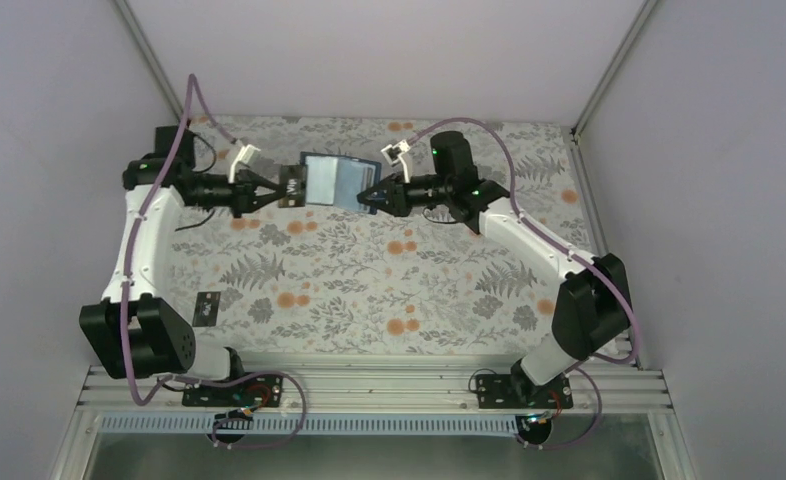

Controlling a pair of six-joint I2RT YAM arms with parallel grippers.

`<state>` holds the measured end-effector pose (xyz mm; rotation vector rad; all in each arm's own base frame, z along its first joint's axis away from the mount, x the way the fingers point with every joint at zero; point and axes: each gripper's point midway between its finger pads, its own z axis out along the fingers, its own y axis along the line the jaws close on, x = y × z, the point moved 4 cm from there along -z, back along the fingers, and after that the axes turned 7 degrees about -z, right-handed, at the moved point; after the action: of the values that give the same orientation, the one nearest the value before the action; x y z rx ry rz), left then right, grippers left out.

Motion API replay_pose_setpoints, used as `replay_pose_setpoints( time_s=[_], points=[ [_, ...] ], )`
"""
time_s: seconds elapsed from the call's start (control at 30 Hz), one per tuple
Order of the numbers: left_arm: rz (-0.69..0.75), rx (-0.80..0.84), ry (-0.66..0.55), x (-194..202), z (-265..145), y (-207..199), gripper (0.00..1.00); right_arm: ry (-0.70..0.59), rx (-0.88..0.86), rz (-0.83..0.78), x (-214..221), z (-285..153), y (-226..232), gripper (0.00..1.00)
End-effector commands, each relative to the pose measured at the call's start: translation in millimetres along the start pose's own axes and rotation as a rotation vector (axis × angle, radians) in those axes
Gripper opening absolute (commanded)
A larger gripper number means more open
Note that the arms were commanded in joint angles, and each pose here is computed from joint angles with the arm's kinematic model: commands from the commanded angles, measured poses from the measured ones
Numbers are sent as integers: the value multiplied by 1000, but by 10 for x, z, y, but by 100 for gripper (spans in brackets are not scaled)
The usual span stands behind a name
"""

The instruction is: Take the credit cards out of the card holder

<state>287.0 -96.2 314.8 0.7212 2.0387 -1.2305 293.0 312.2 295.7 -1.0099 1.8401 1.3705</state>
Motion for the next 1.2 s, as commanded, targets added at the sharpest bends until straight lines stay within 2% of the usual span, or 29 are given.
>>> replay_pose_setpoints(
  time_s=[0.0, 0.13, 0.4, 0.5, 0.7, 0.83, 1.0, 1.17],
  points=[
    [-116, -293, 94, 380, -393, 347, 2, 1, 118, 107, 120, -144, -321, 4],
    [-250, -592, 229, 941, -855, 753, 3, 38, 133, 135, 239, -121, -390, 4],
    [-498, -602, 445, 2027, -1241, 995, 2, 66, 122, 149, 235, -86, -413, 4],
    [-563, -590, 467, 2306, -1350, 1017, 3, 68, 124, 154, 234, -88, -405, 4],
    [-552, -546, 492, 2543, -1348, 951, 2, 67, 131, 173, 195, -57, -438, 4],
    [-595, -564, 414, 2554, -1514, 1049, 2, 81, 149, 192, 178, -6, -495, 4],
    [-601, -664, 447, 2763, -1556, 1152, 2, 101, 168, 211, 197, 35, -540, 4],
    [-612, -638, 376, 2723, -1535, 1234, 2, 109, 183, 212, 135, 42, -527, 4]
  ],
)
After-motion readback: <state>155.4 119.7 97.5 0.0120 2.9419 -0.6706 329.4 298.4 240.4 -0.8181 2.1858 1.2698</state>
